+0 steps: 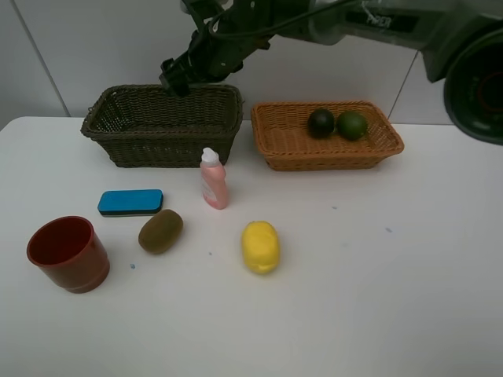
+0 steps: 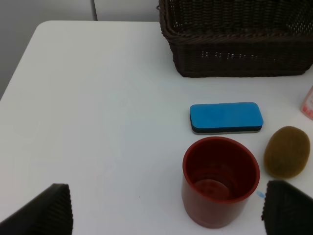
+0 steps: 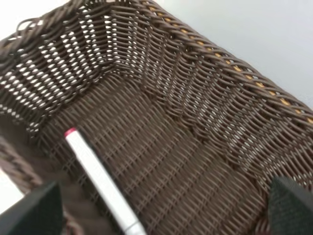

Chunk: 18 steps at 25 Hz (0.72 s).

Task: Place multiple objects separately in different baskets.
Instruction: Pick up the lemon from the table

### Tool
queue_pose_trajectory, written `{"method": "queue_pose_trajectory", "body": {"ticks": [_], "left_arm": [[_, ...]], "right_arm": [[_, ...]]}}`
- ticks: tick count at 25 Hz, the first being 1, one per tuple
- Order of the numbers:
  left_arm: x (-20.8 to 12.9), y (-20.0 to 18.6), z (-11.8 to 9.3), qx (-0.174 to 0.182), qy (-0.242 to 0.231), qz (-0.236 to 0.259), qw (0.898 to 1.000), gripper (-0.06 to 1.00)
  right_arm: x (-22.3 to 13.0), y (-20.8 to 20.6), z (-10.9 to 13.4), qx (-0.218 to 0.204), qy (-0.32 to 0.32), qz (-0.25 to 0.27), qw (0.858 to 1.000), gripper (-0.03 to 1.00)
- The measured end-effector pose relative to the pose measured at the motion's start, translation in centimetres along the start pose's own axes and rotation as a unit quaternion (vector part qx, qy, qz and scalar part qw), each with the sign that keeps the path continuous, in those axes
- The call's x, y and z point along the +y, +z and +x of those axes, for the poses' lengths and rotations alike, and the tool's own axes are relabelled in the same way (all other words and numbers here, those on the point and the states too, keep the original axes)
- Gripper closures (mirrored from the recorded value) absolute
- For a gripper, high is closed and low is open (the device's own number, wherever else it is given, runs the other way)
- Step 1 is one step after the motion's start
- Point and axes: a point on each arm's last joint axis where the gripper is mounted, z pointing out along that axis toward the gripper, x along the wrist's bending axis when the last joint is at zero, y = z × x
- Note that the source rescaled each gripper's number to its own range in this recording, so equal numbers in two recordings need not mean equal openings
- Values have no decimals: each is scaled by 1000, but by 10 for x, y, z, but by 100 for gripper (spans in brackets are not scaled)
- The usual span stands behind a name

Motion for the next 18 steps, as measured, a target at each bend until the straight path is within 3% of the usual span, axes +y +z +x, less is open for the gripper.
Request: {"method": "queue_pose_trajectory", "body": {"ticks": [12,18], "left_arm": [[0,0,0,0,0,0,1000,-5],[0,0,0,0,0,0,1000,-5]], "right_arm": [[15,-74,-4,-10,46,96,994,7],[8,-100,-3,-22,123,177,976,8]]}}
